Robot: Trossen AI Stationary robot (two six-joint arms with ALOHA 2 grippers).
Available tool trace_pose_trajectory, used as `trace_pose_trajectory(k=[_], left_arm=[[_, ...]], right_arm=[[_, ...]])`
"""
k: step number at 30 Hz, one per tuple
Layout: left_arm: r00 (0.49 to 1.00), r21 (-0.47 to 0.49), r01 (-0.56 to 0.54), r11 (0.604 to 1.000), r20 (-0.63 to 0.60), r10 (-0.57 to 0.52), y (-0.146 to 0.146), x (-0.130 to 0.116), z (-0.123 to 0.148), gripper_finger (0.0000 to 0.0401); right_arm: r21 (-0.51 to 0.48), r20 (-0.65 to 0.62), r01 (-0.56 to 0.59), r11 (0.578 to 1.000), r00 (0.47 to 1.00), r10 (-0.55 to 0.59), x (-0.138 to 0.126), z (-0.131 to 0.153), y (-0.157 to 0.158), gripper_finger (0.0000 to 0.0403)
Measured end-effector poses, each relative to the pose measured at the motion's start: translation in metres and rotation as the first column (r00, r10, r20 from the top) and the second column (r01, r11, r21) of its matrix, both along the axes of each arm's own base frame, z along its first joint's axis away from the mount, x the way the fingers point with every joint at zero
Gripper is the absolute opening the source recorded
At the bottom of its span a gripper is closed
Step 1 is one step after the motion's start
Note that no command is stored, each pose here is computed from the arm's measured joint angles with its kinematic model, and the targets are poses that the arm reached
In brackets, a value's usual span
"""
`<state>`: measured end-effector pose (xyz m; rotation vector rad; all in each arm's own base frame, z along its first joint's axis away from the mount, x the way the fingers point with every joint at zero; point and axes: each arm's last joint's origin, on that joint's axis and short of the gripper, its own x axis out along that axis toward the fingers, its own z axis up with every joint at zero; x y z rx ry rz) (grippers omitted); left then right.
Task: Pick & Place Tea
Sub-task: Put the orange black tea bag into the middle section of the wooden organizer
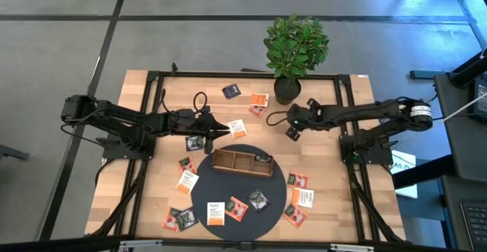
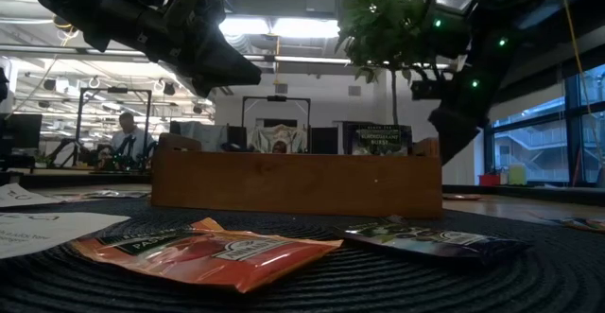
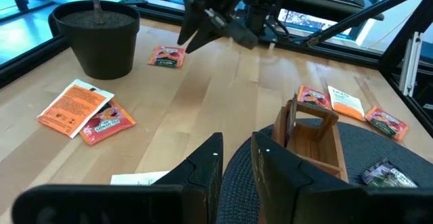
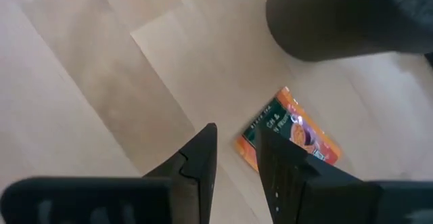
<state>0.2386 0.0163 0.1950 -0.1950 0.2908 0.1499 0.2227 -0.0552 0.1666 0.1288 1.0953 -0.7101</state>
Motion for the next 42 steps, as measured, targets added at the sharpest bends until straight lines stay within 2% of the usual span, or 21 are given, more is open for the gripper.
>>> trace_pose_trajectory(k=[7, 14, 19, 28, 32, 37, 42], left_arm=[[1.000, 0.000, 0.000, 1.000, 0.000, 0.000, 0.000, 0.000, 0.000, 0.0075], [1.000, 0.000, 0.001, 1.000, 0.000, -0.001, 0.000, 0.000, 0.000, 0.0075], [1.000, -0.001, 0.002, 1.000, 0.000, -0.002, 0.000, 0.000, 0.000, 0.0075], [1.000, -0.001, 0.003, 1.000, 0.000, -0.003, 0.000, 0.000, 0.000, 0.0075], [1.000, -0.001, 0.003, 1.000, 0.000, -0.003, 0.000, 0.000, 0.000, 0.0075], [1.000, -0.001, 0.002, 1.000, 0.000, -0.002, 0.000, 0.000, 0.000, 0.0075], [1.000, -0.001, 0.003, 1.000, 0.000, -0.003, 0.000, 0.000, 0.000, 0.0075]], right_arm=[[0.029, -0.021, 0.108, 0.994, 0.994, -0.107, -0.003, -0.009, -0.020, 0.0104], [0.039, -0.028, 0.167, 0.985, 0.986, -0.166, -0.007, -0.012, -0.034, 0.0104], [0.046, 0.018, 0.220, 0.974, 0.975, -0.221, -0.006, -0.011, -0.039, 0.0104], [0.054, -0.006, 0.156, 0.986, 0.988, -0.155, -0.006, -0.012, -0.038, 0.0107], [0.097, 0.005, 0.139, 0.985, 0.990, -0.140, -0.005, -0.012, -0.037, 0.0137], [0.066, -0.008, 0.098, 0.993, 0.995, -0.097, -0.004, -0.011, -0.038, 0.0197], [0.077, 0.000, 0.098, 0.992, 0.995, -0.098, -0.004, -0.011, -0.038, 0.0226]])
